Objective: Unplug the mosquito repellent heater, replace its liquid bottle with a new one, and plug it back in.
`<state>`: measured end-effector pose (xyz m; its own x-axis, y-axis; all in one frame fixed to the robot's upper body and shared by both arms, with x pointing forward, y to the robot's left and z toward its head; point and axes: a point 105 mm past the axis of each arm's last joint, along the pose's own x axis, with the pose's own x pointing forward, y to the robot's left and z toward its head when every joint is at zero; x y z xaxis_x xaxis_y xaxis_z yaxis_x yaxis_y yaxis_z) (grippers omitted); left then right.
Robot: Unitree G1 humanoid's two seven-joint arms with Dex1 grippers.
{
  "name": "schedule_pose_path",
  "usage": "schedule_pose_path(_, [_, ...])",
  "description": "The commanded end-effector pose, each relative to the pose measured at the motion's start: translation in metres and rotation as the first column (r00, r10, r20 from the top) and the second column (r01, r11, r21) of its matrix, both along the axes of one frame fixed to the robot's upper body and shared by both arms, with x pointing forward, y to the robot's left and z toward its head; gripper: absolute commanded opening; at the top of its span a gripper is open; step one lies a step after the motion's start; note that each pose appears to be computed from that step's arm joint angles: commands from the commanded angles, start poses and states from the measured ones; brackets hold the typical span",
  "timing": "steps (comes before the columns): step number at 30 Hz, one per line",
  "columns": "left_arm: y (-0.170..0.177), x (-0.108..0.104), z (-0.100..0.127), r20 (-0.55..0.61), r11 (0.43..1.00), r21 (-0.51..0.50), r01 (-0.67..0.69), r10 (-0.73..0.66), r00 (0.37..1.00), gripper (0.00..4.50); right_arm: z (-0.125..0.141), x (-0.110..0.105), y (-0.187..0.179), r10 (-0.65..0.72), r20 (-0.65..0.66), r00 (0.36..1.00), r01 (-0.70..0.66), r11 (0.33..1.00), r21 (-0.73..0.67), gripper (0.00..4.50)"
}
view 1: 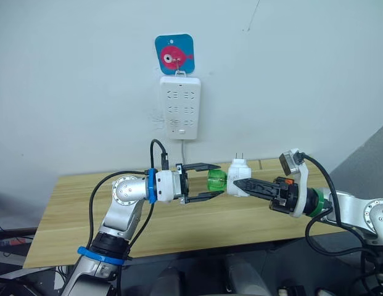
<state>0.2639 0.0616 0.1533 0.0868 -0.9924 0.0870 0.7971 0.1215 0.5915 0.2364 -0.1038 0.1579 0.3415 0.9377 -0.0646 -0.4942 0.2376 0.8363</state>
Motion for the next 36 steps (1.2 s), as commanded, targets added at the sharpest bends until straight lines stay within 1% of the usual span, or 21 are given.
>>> schedule_pose_path(1, [-0.008, -0.004, 0.016, 0.021, 0.999, -0.027, 0.045, -0.045, 0.999, 2.34, 0.015, -0.006, 0.002, 0.03, 0.054, 0.998, -0.031, 0.999, 0.025, 2.96])
schedule_pose_path(2, [-0.008, -0.005, 0.017, -0.007, 0.998, -0.003, 0.068, -0.068, 0.998, 2.34, 0.015, -0.007, 0.002, 0.038, 0.057, 0.998, -0.039, 0.999, 0.007, 2.96])
schedule_pose_path(4, [-0.005, -0.007, 0.016, -0.106, 0.992, 0.061, 0.11, -0.103, 0.989, 2.34, 0.016, -0.01, 0.001, 0.064, 0.066, 0.996, -0.062, 0.997, -0.035, 2.96])
schedule_pose_path(5, [-0.004, -0.004, 0.016, -0.206, 0.989, 0.093, 0.113, -0.092, 0.974, 2.34, 0.015, -0.013, 0.001, 0.085, 0.07, 0.994, -0.081, 0.995, -0.06, 2.96])
schedule_pose_path(6, [-0.003, 0.001, 0.017, -0.349, 0.986, 0.122, 0.116, -0.067, 0.935, 2.34, 0.015, -0.016, 0.002, 0.102, 0.073, 0.992, -0.097, 0.992, -0.077, 2.96])
schedule_pose_path(7, [-0.003, 0.001, 0.019, -0.464, 0.979, 0.144, 0.143, -0.061, 0.884, 2.31, 0.015, -0.019, 0.003, 0.118, 0.076, 0.99, -0.111, 0.99, -0.09, 2.96])
schedule_pose_path(8, [-0.002, 0.001, 0.022, -0.579, 0.972, 0.158, 0.175, -0.052, 0.814, 2.3, 0.015, -0.02, 0.003, 0.129, 0.081, 0.988, -0.121, 0.988, -0.098, 2.96])
schedule_pose_path(9, [-0.002, 0.0, 0.026, -0.663, 0.965, 0.162, 0.206, -0.049, 0.747, 2.29, 0.015, -0.021, 0.004, 0.135, 0.083, 0.987, -0.126, 0.987, -0.098, 2.96])
schedule_pose_path(11, [0.0, -0.002, 0.036, -0.752, 0.952, 0.147, 0.267, -0.067, 0.655, 2.29, 0.016, -0.022, 0.006, 0.141, 0.085, 0.986, -0.133, 0.987, -0.09, 2.96])
schedule_pose_path(12, [0.002, -0.002, 0.038, -0.771, 0.949, 0.144, 0.28, -0.069, 0.633, 2.29, 0.016, -0.022, 0.007, 0.143, 0.085, 0.986, -0.136, 0.987, -0.085, 2.96])
schedule_pose_path(15, [0.007, -0.003, 0.041, -0.748, 0.943, 0.15, 0.299, -0.09, 0.657, 2.29, 0.015, -0.024, 0.008, 0.143, 0.079, 0.987, -0.137, 0.988, -0.074, 2.96])
schedule_pose_path(18, [0.011, 0.0, 0.039, -0.69, 0.946, 0.177, 0.271, -0.077, 0.719, 2.29, 0.013, -0.023, 0.007, 0.127, 0.071, 0.989, -0.123, 0.99, -0.063, 2.96])
schedule_pose_path(19, [0.012, 0.001, 0.037, -0.625, 0.948, 0.187, 0.256, -0.086, 0.776, 2.64, 0.013, -0.022, 0.005, 0.115, 0.067, 0.991, -0.112, 0.992, -0.056, 2.96])
schedule_pose_path(20, [0.013, 0.0, 0.036, -0.577, 0.949, 0.195, 0.248, -0.094, 0.811, 3.0, 0.013, -0.022, 0.005, 0.108, 0.065, 0.992, -0.104, 0.993, -0.05, 2.96])
schedule_pose_path(21, [0.013, 0.001, 0.035, -0.515, 0.957, 0.189, 0.222, -0.095, 0.852, 3.22, 0.012, -0.021, 0.003, 0.098, 0.062, 0.993, -0.095, 0.994, -0.045, 2.96])
schedule_pose_path(23, [0.021, -0.004, 0.029, -0.43, 0.967, 0.175, 0.187, -0.096, 0.898, 3.81, 0.01, -0.018, -0.002, 0.069, 0.05, 0.996, -0.067, 0.997, -0.035, 2.96])
schedule_pose_path(24, [0.024, -0.004, 0.026, -0.396, 0.973, 0.165, 0.159, -0.082, 0.914, 3.85, 0.01, -0.017, -0.003, 0.058, 0.045, 0.997, -0.056, 0.998, -0.032, 2.96])
schedule_pose_path(26, [0.029, -0.008, 0.021, -0.261, 0.982, 0.146, 0.117, -0.075, 0.962, 3.85, 0.01, -0.015, -0.006, 0.038, 0.041, 0.998, -0.037, 0.999, -0.021, 2.96])
schedule_pose_path(29, [0.03, -0.017, 0.016, -0.091, 0.991, 0.101, 0.084, -0.075, 0.993, 3.85, 0.01, -0.013, -0.007, 0.024, 0.042, 0.999, -0.023, 1.0, -0.01, 2.96])
schedule_pose_path(32, [0.027, -0.025, 0.006, -0.002, 0.993, 0.088, 0.083, -0.083, 0.997, 3.85, 0.011, -0.012, -0.007, 0.018, 0.044, 0.999, -0.018, 1.0, -0.004, 2.96])
schedule_pose_path(36, [0.014, -0.019, 0.003, 0.079, 0.999, 0.028, 0.037, -0.039, 0.996, 3.85, 0.013, -0.01, -0.005, 0.017, 0.052, 0.999, -0.017, 1.0, 0.002, 2.96])
